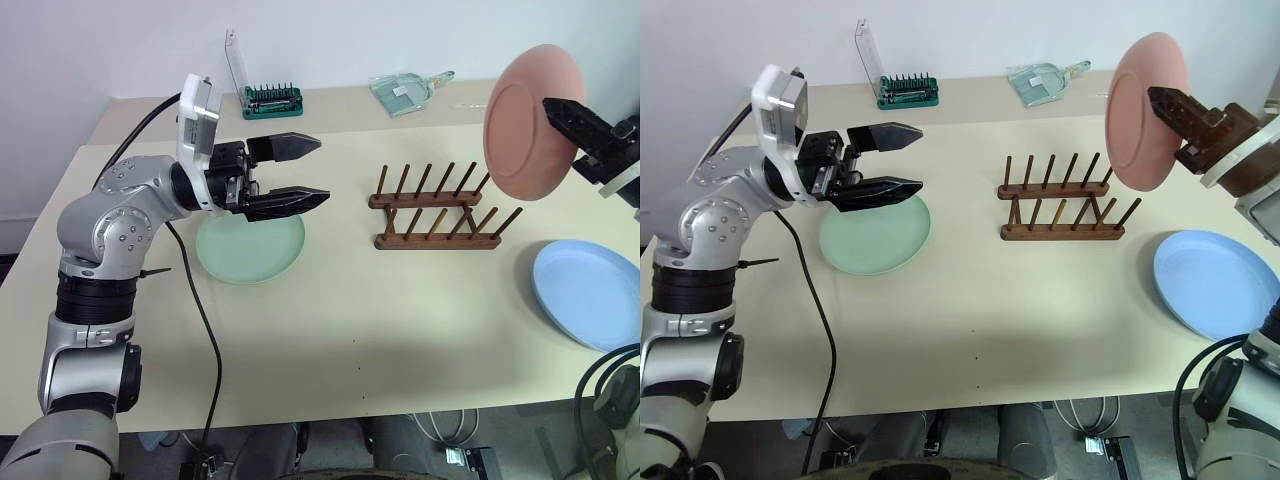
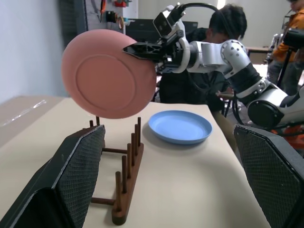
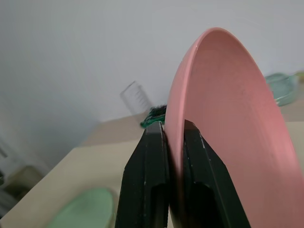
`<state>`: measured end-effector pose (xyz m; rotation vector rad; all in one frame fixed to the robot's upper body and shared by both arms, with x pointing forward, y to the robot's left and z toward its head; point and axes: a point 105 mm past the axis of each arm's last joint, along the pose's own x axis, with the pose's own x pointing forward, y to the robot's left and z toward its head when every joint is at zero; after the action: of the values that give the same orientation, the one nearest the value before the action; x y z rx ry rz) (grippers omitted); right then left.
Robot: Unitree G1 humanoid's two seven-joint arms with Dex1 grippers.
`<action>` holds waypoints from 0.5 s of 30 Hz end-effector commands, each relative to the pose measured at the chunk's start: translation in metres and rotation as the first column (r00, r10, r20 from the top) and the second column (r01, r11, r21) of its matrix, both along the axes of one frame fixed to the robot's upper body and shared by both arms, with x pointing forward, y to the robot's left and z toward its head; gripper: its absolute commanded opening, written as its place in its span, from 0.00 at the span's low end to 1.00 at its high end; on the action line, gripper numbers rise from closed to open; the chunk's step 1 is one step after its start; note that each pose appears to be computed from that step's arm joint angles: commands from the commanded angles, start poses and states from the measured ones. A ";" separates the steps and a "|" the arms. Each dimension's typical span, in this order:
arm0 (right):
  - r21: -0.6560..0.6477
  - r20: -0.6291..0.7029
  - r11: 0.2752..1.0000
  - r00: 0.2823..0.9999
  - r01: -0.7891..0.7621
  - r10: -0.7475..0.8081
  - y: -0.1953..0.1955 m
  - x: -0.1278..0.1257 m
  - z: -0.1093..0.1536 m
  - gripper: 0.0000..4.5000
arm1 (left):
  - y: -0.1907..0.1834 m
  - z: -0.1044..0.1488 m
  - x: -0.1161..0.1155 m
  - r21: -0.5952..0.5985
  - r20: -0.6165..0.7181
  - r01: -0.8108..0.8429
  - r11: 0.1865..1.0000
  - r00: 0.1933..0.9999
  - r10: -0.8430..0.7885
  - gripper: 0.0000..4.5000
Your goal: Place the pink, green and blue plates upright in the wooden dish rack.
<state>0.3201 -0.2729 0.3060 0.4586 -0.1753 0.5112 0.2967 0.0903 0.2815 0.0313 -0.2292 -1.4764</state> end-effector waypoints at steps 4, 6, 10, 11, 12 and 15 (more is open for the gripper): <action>0.076 0.061 0.997 0.998 0.002 -0.007 -0.011 -0.009 0.014 0.00 | 0.006 0.012 -0.002 -0.014 0.050 -0.024 1.000 0.998 0.025 0.98; 0.103 0.034 0.994 0.999 -0.025 0.021 -0.010 -0.009 0.009 0.00 | 0.005 0.013 -0.002 -0.015 0.047 -0.024 1.000 0.999 0.025 0.98; 0.122 0.046 0.992 0.999 -0.031 0.026 -0.011 -0.011 0.012 0.00 | 0.005 0.013 -0.001 -0.013 0.046 -0.026 1.000 0.999 0.027 0.98; 0.115 0.063 0.993 0.998 -0.031 0.024 -0.011 -0.013 0.016 0.00 | 0.005 0.013 -0.001 -0.013 0.045 -0.026 1.000 0.999 0.026 0.98; 0.124 0.075 0.991 0.997 -0.041 0.032 -0.010 -0.015 0.020 0.00 | 0.005 0.013 -0.001 -0.014 0.045 -0.026 1.000 0.999 0.026 0.98; 0.123 0.075 0.991 0.996 -0.055 0.046 -0.008 -0.016 0.023 0.00 | 0.004 0.013 -0.001 -0.014 0.041 -0.022 1.000 0.999 0.022 0.98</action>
<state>0.3141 -0.2797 0.3080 0.5881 -0.1929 0.5416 0.2986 0.0907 0.2810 0.0282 -0.2203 -1.4603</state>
